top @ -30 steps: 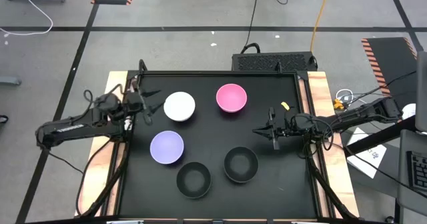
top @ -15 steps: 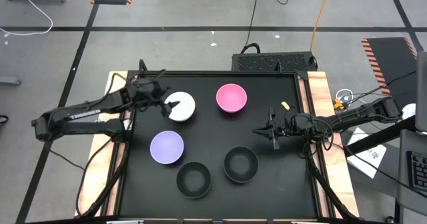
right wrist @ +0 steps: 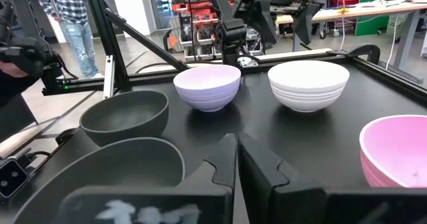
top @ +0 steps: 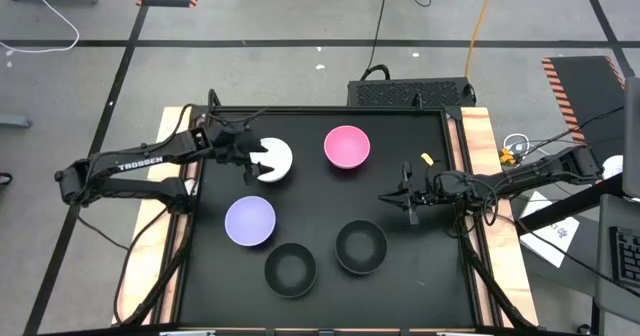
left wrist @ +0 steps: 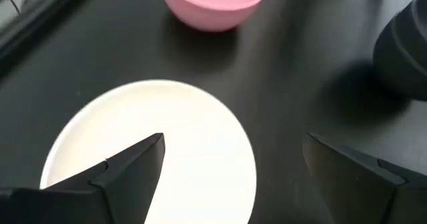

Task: Nest bowls inside each other
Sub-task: Stack the white bowl on the top of stacked black bowls on the table

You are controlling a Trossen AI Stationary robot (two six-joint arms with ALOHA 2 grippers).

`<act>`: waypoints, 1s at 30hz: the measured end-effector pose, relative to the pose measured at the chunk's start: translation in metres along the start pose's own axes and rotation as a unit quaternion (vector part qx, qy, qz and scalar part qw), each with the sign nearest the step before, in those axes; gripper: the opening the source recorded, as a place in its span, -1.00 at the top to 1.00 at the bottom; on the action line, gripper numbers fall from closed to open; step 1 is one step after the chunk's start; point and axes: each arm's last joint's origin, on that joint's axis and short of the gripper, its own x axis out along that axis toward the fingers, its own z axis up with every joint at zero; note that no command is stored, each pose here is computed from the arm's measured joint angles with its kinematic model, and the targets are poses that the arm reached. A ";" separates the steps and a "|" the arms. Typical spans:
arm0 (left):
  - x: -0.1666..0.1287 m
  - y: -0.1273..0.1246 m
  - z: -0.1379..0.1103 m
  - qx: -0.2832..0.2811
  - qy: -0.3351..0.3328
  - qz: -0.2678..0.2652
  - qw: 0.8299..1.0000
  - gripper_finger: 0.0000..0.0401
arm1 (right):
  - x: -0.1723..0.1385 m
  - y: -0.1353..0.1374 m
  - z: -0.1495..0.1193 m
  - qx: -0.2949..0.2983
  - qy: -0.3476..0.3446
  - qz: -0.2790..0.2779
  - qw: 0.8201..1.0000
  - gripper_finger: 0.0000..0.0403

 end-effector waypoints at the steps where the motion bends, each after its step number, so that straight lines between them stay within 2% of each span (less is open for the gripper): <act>1: 0.002 0.001 -0.002 -0.004 0.011 0.001 1.000 -0.78 | 0.000 0.000 0.000 0.000 0.001 0.000 1.000 0.97; 15: 0.030 0.007 -0.013 -0.034 0.095 -0.010 0.995 -0.77 | 0.000 0.001 0.000 0.013 0.003 0.014 1.000 0.97; 21: 0.035 0.010 -0.008 -0.033 0.141 0.017 0.989 -0.77 | 0.000 0.001 0.000 0.013 0.003 0.014 1.000 0.97; 30: 0.044 0.008 -0.009 -0.021 0.161 0.021 0.986 -0.77 | 0.000 0.002 -0.002 0.012 0.009 0.017 1.000 0.97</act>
